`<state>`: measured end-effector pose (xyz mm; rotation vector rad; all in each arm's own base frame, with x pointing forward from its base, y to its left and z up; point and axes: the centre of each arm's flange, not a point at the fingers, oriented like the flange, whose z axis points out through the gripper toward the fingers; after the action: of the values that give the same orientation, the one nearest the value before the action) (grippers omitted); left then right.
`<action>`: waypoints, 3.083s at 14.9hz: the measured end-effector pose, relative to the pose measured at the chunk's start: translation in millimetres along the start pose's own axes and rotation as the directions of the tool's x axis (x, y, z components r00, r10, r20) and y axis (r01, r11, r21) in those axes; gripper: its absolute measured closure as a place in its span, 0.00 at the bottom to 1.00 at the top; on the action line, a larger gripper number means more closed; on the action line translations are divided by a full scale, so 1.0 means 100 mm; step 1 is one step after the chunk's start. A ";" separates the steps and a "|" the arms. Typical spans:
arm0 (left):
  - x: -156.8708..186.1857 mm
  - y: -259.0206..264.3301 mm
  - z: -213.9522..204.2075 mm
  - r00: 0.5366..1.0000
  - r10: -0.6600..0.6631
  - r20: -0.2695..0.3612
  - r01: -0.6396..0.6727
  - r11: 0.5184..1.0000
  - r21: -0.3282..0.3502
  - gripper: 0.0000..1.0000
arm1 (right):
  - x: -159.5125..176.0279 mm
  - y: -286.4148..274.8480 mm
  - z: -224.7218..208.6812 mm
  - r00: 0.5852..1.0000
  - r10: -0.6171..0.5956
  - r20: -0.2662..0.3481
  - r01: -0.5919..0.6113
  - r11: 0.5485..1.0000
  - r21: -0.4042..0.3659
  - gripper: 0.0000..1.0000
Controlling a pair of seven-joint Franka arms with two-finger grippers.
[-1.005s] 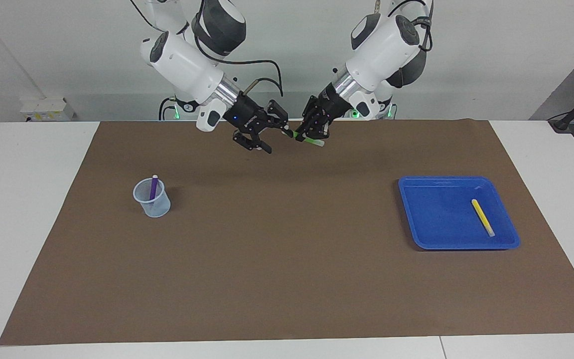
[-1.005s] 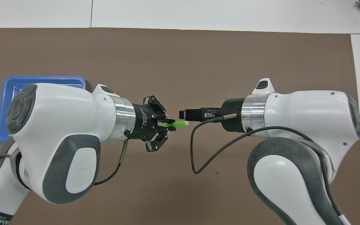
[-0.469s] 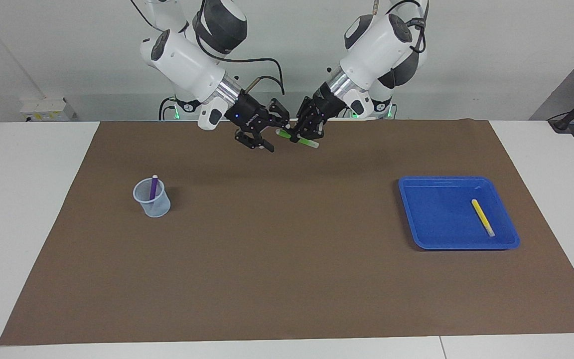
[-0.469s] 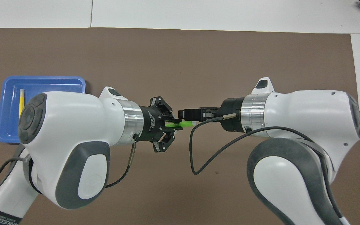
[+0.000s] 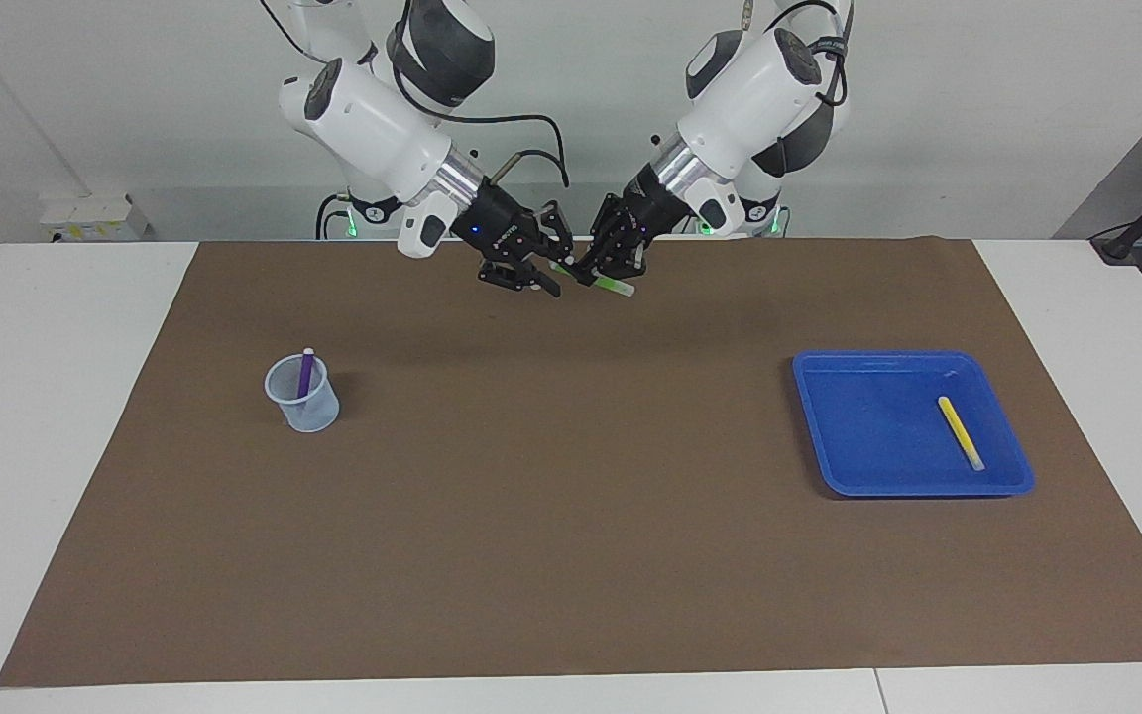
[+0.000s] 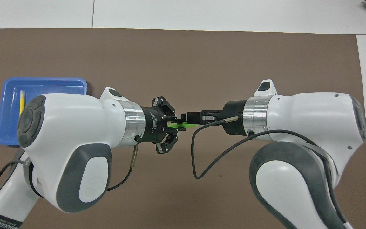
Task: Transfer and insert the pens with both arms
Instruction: 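Grasp the green pen with the right gripper and open the left gripper, then carry the green pen into the cup while the left gripper returns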
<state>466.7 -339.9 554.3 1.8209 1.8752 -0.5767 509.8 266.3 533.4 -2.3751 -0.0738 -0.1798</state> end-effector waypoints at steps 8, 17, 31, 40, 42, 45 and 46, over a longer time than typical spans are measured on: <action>0.03 0.00 0.02 1.000 -0.007 0.000 0.007 1.000 0.003 0.83 | -0.02 -0.05 0.02 1.000 -0.008 0.011 0.008 1.000 0.005 0.79; 0.03 -0.01 0.03 1.000 -0.007 0.001 0.007 1.000 0.006 0.81 | -0.02 -0.04 0.01 1.000 -0.015 0.021 0.015 1.000 -0.008 0.79; 1.92 1.00 -1.40 0.940 -0.340 -0.002 0.331 0.918 -0.220 0.00 | 0.09 0.54 -0.36 0.980 -0.111 0.168 0.178 0.864 -0.471 0.79; 2.36 1.08 -1.70 0.937 -0.311 -0.162 0.253 0.919 -0.301 0.00 | 0.28 1.40 -1.05 0.968 -0.066 0.244 0.231 0.620 -0.750 0.79; 2.48 1.08 -1.75 0.953 -0.199 -0.229 0.130 0.950 -0.285 0.00 | 0.31 1.59 -1.23 0.966 -0.062 0.253 0.238 0.601 -0.763 0.79; 2.80 1.09 -1.91 0.948 0.047 -0.314 -0.119 0.969 -0.216 0.00 | 0.34 1.81 -1.44 0.965 -0.053 0.258 0.237 0.600 -0.764 0.79; 2.92 1.08 -1.97 0.933 0.132 -0.335 -0.201 0.963 -0.181 0.00 | 0.34 1.86 -1.48 0.965 -0.050 0.258 0.235 0.600 -0.765 0.79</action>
<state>561.8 15.3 542.3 1.9938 1.8690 -0.0150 546.8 29.8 517.7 -3.2967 -0.3593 -0.0233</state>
